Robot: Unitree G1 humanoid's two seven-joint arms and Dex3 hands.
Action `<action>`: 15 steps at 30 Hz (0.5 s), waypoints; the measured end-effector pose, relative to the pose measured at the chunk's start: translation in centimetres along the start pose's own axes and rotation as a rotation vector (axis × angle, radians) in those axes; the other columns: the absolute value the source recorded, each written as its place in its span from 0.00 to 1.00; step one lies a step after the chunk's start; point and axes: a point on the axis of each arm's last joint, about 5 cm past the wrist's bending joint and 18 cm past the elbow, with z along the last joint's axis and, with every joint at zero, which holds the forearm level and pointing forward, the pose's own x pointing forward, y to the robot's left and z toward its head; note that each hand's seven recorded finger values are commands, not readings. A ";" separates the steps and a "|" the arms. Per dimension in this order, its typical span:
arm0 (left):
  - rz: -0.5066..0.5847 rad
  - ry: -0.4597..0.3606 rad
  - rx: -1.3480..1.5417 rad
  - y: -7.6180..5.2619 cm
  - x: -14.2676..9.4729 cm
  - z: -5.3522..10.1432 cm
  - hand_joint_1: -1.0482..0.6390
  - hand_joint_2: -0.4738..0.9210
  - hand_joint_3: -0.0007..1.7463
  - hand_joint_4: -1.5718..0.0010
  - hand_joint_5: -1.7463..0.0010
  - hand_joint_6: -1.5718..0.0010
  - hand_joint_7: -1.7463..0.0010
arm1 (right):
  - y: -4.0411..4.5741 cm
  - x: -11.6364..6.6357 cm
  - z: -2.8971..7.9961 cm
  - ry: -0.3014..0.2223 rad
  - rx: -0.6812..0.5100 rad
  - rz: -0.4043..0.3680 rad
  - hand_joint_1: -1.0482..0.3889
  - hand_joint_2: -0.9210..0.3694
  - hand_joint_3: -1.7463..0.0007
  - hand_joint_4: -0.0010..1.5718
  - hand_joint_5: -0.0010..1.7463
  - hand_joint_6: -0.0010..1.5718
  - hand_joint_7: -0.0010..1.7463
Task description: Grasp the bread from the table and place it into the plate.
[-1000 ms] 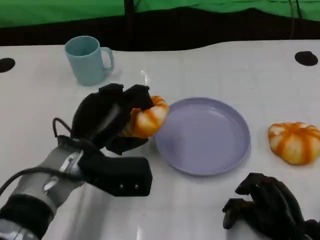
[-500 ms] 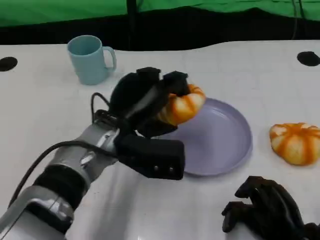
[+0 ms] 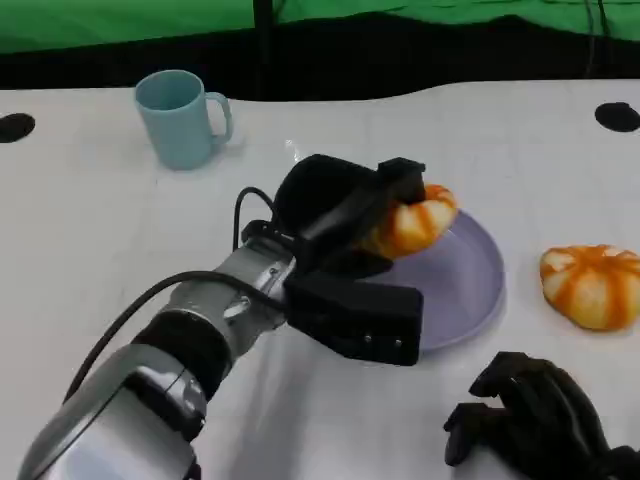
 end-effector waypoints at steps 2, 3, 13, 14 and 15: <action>-0.008 -0.001 0.004 0.0 0.2 0.2 0.43 0.90 0.33 0.44 0.00 0.51 0.40 | 0.00 0.0 0.0 0.000 0.000 0.000 0.00 0.16 1.00 1.00 0.43 1.00 0.23; -0.014 -0.001 0.004 -0.1 0.2 0.2 0.43 0.95 0.27 0.46 0.00 0.50 0.45 | 0.00 0.0 0.0 0.000 0.000 0.000 0.00 0.16 1.00 1.00 0.43 1.00 0.22; -0.218 0.038 -0.010 -0.1 0.5 0.4 0.39 1.00 0.23 0.71 0.14 0.67 0.69 | 0.01 0.0 0.0 -0.002 0.000 0.006 0.00 0.16 1.00 1.00 0.42 1.00 0.21; -0.222 0.039 -0.009 -0.1 0.5 0.4 0.29 1.00 0.24 0.81 0.44 0.79 0.80 | 0.01 0.0 0.0 -0.002 0.001 0.006 0.00 0.16 1.00 1.00 0.43 1.00 0.22; -0.238 0.042 -0.011 0.0 0.6 0.4 0.21 1.00 0.27 0.86 0.64 0.86 0.87 | 0.01 0.0 0.0 -0.002 0.001 0.006 0.00 0.16 1.00 1.00 0.43 1.00 0.22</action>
